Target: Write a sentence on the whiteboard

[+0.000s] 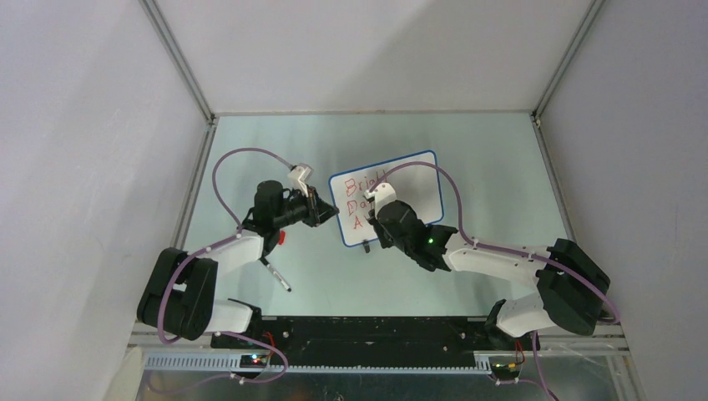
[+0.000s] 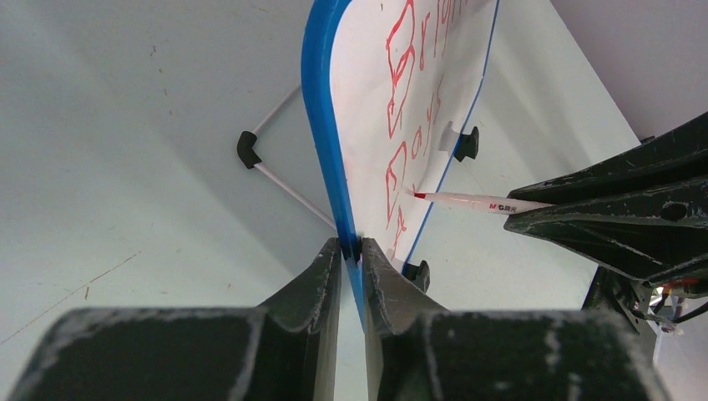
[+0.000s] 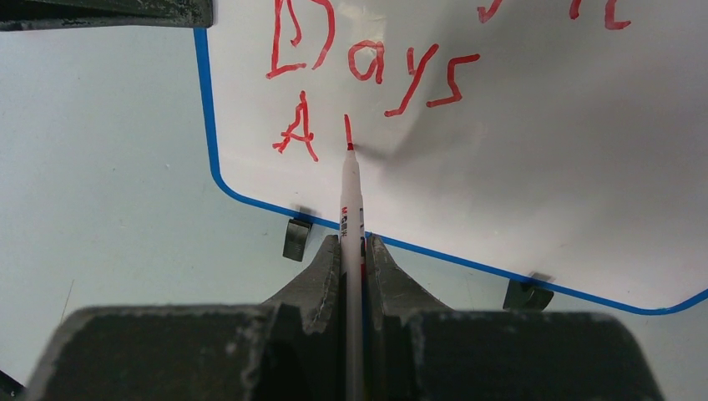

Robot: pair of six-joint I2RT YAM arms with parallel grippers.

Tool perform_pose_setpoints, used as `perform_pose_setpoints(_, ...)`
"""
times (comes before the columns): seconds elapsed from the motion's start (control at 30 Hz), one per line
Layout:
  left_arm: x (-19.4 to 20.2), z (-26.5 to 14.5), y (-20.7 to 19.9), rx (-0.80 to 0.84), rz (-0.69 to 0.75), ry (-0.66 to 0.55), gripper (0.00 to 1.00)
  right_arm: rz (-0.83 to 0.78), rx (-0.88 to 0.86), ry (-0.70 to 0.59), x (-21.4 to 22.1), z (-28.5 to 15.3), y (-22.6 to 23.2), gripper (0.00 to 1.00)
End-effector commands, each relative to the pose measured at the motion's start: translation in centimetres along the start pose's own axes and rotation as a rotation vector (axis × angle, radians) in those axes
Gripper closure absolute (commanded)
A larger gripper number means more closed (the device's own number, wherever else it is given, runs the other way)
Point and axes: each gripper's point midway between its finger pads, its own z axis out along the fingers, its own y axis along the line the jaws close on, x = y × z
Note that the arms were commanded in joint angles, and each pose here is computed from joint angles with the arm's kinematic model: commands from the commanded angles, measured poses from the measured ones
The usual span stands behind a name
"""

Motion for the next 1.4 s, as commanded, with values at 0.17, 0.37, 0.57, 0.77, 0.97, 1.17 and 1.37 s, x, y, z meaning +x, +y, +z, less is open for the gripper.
perform_pose_setpoints(0.17, -2.9, 0.0, -1.3, 0.036, 0.083, -0.068, 0.82, 0.004, -0.001, 0.006, -0.5, 0.0, 0.5, 1.0)
perform_pose_setpoints(0.37, -2.9, 0.0, -1.3, 0.037, 0.083, -0.068, 0.82, -0.008, 0.0, 0.021, -0.1, 0.0, 0.6, 1.0)
perform_pose_setpoints(0.57, -2.9, 0.0, -1.3, 0.036, 0.082, -0.067, 0.82, -0.013, 0.005, 0.02, 0.0, 0.0, 0.5, 1.0)
perform_pose_setpoints(0.77, -2.9, 0.0, -1.3, 0.037, 0.082, -0.068, 0.82, -0.009, -0.005, -0.006, -0.9, 0.1, 0.6, 1.0)
perform_pose_setpoints(0.97, -2.9, 0.0, -1.4, 0.039, 0.082, -0.067, 0.82, -0.006, -0.003, -0.015, -1.7, 0.2, 0.5, 1.0)
perform_pose_setpoints(1.17, -2.9, 0.0, -1.4, 0.041, 0.083, -0.068, 0.82, -0.002, 0.001, -0.021, -2.1, 0.3, 0.3, 1.0)
perform_pose_setpoints(1.37, -2.9, 0.1, -1.4, 0.041, 0.083, -0.067, 0.82, 0.003, 0.003, -0.027, -2.3, 0.2, 0.2, 1.0)
